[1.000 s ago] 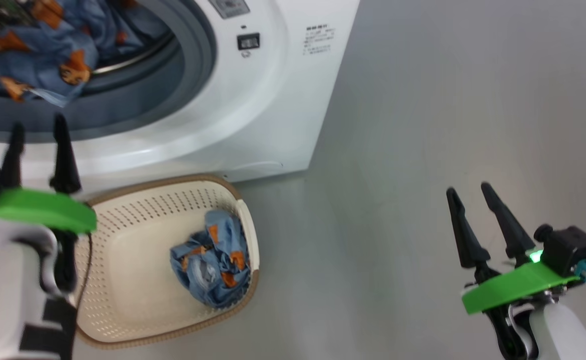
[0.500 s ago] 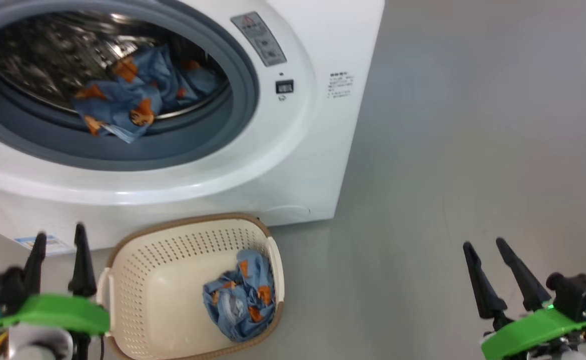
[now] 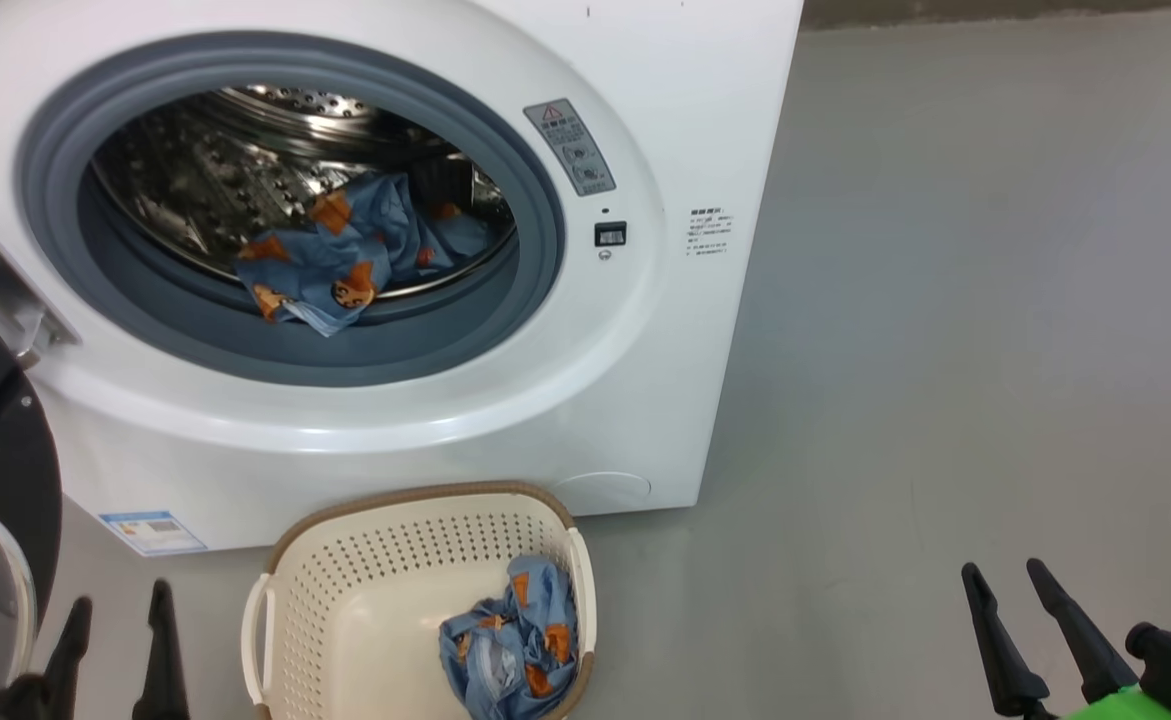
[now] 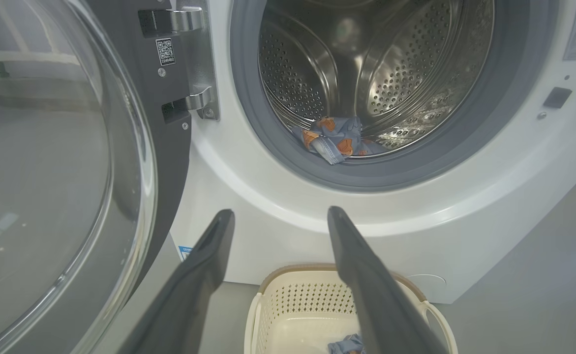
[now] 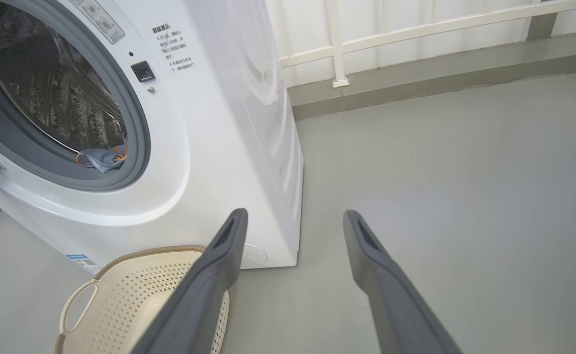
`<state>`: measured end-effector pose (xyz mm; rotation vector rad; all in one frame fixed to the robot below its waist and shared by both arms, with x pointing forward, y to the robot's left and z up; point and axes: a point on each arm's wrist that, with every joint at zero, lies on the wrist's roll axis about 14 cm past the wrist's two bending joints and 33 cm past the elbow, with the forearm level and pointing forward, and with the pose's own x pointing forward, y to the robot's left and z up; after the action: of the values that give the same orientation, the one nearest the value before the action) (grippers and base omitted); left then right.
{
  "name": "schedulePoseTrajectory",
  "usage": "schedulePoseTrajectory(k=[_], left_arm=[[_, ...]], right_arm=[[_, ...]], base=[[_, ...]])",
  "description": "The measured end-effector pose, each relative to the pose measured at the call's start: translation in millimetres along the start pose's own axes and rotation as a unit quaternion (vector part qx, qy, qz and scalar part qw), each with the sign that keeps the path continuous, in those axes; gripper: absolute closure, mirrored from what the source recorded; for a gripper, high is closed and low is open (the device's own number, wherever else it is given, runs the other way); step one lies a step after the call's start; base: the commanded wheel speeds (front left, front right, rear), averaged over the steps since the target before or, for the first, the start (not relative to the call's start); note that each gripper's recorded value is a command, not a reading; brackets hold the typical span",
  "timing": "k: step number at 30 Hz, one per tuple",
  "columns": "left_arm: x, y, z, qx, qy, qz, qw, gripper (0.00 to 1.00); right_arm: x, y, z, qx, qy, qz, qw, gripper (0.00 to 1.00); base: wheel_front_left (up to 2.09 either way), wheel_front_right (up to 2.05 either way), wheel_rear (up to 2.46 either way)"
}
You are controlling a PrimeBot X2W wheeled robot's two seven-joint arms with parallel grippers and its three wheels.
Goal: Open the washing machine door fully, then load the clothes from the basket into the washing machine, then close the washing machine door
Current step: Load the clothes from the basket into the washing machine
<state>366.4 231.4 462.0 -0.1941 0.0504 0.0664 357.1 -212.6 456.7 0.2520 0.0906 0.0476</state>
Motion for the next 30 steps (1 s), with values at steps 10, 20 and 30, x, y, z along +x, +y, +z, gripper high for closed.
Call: schedulePoseTrajectory(k=[10, 20, 30], left_arm=[[-26.6, 11.0, -1.5, -0.006, -0.001, 0.023, 1.0, 0.0], [-19.8, 5.7, -13.7, -0.008, 0.018, 0.017, 1.0, 0.0], [4.0, -41.0, -65.5, -0.043, 0.097, -0.042, 0.994, 0.0]], right_arm=[[-10.4, -3.9, -0.2, -0.001, 0.0, -0.006, 1.0, 0.0], [-5.2, -5.3, -8.2, 0.003, 0.012, -0.01, 1.0, 0.0], [19.3, -1.1, -8.7, 0.012, 0.007, -0.012, 1.0, 0.0]], base=[[0.0, 0.0, 0.0], [0.0, 0.0, 0.0], [0.0, 0.0, 0.0]])
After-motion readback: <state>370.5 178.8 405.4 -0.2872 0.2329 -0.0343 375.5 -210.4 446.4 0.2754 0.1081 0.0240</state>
